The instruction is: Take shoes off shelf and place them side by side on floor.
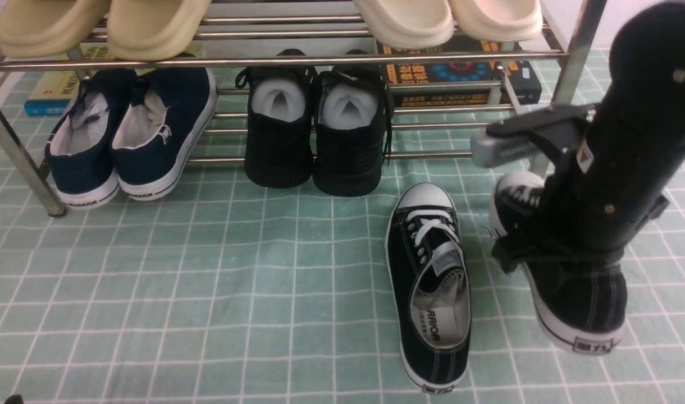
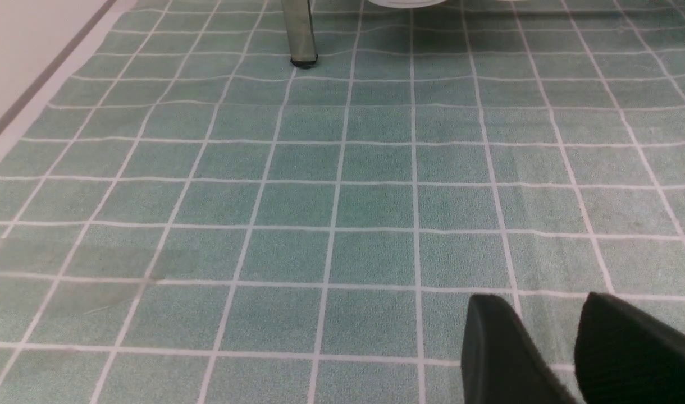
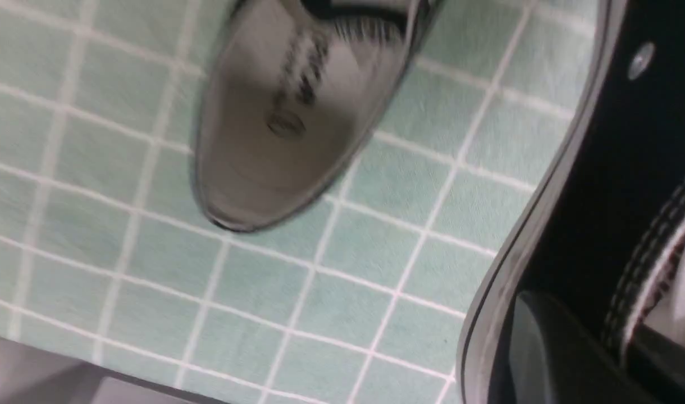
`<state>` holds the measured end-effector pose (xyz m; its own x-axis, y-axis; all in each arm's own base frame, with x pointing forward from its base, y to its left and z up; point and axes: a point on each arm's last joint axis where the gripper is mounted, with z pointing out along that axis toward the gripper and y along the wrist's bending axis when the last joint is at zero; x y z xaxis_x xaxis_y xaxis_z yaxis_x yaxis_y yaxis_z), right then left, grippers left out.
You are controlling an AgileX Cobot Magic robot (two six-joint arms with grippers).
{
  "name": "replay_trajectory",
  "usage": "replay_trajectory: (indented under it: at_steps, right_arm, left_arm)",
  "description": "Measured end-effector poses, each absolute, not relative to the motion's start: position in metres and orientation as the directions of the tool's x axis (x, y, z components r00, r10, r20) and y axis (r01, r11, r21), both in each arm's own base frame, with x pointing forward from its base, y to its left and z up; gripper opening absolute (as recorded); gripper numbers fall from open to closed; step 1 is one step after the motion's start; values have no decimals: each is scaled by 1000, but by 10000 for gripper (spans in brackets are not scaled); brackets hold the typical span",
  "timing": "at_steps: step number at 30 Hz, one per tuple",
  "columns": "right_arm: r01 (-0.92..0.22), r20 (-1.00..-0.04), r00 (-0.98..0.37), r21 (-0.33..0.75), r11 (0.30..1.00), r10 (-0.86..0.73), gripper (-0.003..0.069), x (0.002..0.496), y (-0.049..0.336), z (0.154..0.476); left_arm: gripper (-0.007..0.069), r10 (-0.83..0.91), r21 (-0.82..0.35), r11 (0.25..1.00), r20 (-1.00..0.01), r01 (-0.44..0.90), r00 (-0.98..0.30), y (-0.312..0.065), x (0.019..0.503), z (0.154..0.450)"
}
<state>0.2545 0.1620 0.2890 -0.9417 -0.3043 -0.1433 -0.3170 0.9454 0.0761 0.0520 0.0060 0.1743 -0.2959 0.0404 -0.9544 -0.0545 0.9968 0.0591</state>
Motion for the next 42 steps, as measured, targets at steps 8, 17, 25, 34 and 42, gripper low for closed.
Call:
replay_trajectory:
  at_steps: [8, 17, 25, 34, 42]
  right_arm:
    - [-330, -252, -919, 67, 941, -305, 11, 262, 163, 272]
    - [-338, -298, -905, 66, 939, -305, 16, 265, 164, 272]
    - [-325, -316, -905, 76, 943, -287, 20, 269, 167, 269]
    - [-313, -205, -933, 60, 948, -295, 20, 281, 177, 231]
    - [-305, -177, -941, 67, 950, -289, 23, 284, 181, 219]
  left_arm:
    - [242, 40, 59, 997, -954, -55, -296, 6, 52, 174]
    - [242, 40, 59, 997, -954, -55, -296, 6, 52, 174]
    - [242, 40, 59, 997, -954, -55, -296, 6, 52, 174]
    - [242, 40, 59, 997, -954, -55, -296, 6, 52, 174]
    - [242, 40, 59, 997, -954, -55, -296, 6, 52, 174]
